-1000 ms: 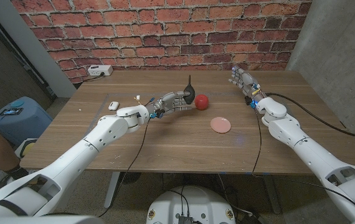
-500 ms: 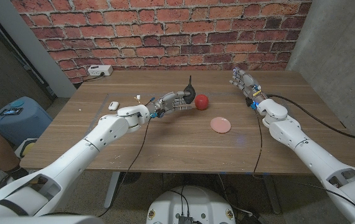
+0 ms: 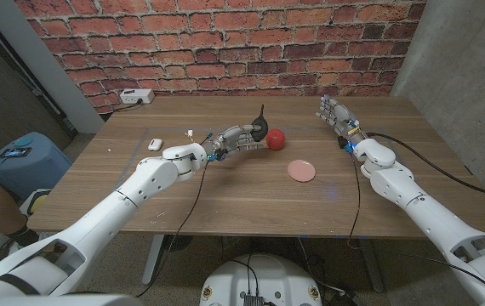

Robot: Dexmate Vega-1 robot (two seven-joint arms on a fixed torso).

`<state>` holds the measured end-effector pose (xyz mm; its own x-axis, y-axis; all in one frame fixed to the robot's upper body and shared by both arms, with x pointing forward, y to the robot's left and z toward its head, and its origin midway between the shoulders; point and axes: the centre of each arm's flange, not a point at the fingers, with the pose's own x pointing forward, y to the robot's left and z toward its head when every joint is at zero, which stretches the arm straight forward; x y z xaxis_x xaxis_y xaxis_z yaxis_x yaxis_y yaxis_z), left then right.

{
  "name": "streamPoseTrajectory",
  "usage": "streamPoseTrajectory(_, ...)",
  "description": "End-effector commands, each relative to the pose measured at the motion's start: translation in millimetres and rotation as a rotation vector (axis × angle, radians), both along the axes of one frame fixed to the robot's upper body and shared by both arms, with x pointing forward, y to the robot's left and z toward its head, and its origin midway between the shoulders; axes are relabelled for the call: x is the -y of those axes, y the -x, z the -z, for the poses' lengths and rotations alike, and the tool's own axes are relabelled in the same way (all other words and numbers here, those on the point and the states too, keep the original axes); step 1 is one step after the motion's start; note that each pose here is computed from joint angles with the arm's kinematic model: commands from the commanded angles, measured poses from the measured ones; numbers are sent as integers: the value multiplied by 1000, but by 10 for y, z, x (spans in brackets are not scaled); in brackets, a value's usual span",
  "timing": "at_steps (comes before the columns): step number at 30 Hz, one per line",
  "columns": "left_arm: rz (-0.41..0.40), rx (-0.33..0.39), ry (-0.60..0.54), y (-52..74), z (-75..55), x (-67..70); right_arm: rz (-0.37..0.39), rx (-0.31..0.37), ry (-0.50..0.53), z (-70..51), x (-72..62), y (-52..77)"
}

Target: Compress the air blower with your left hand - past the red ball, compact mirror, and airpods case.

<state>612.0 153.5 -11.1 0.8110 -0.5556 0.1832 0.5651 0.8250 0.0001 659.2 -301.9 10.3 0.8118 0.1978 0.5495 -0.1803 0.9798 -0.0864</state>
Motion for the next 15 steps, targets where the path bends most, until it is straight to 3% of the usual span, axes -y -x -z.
streamPoseTrajectory(1,-14,9,-1,28,-7,18,4,-4,-4,49,27,40)
streamPoseTrajectory(15,-17,12,-8,34,18,-119,5,0,5,15,-77,22)
